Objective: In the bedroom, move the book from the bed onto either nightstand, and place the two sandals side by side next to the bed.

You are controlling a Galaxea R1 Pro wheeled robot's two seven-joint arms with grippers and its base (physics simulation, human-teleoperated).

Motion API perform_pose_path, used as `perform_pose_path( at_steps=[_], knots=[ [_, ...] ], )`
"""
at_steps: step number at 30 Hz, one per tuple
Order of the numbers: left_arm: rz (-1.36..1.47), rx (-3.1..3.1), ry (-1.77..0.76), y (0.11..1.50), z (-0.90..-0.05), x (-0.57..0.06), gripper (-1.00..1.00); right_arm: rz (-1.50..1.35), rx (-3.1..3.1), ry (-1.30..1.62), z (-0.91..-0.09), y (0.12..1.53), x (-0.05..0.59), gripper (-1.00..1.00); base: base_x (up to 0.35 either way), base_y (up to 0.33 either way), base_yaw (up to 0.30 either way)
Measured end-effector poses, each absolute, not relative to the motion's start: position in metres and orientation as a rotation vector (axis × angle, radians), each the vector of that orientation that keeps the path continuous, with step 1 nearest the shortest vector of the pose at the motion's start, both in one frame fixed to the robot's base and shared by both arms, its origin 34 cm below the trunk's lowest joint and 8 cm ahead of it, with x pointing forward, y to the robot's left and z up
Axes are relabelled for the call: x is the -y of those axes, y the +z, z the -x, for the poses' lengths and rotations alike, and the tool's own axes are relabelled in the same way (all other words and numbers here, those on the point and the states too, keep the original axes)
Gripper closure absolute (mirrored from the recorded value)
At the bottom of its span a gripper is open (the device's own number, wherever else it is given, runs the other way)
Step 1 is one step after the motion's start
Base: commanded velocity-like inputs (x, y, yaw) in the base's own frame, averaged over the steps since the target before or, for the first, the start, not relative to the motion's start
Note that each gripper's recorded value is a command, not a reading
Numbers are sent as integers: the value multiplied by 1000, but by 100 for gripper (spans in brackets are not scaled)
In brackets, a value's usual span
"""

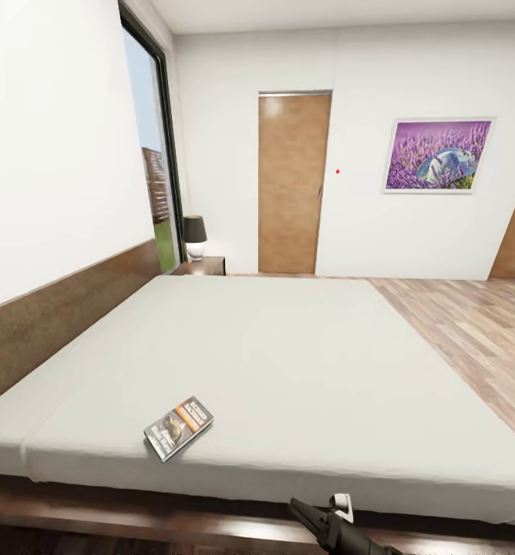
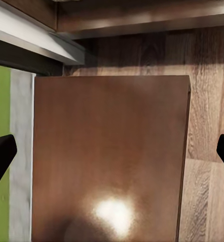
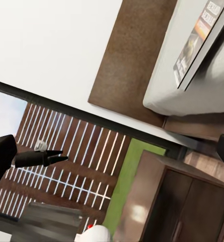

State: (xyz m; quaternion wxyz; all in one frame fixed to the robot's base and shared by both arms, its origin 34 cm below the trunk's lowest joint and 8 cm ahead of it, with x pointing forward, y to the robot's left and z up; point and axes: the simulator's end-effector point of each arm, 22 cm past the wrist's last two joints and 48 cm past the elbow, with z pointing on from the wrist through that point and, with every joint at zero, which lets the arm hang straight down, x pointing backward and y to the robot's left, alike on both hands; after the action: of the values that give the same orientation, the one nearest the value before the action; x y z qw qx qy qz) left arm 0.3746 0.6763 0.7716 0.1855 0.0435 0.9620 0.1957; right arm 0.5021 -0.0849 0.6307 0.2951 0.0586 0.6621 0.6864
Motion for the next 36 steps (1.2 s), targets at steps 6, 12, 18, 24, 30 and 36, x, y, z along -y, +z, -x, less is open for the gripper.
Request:
perform_pose_path(
  at_steps=[6, 12, 18, 24, 30, 36],
  knots=[
    [-122, -2711, 551, 772, -375, -676, -100, -151, -1748, 1843, -504, 635, 76, -100, 0, 0, 0],
    [-122, -2712, 551, 765, -373, -676, -100, -142, -1733, 1855, -507, 635, 68, -100, 0, 0, 0],
    [-121, -2711, 551, 761, -373, -676, -100, -141, -1728, 1859, -508, 633, 64, -100, 0, 0, 0],
    [-122, -2711, 551, 761, -373, -676, -100, -143, -1728, 1860, -509, 634, 63, -100, 0, 0, 0],
    [-122, -2712, 552, 761, -373, -676, -100, -142, -1727, 1859, -509, 634, 62, -100, 0, 0, 0],
    [-122, -2720, 554, 761, -371, -677, -100, -140, -1726, 1861, -509, 634, 62, -100, 0, 0, 0]
  ],
)
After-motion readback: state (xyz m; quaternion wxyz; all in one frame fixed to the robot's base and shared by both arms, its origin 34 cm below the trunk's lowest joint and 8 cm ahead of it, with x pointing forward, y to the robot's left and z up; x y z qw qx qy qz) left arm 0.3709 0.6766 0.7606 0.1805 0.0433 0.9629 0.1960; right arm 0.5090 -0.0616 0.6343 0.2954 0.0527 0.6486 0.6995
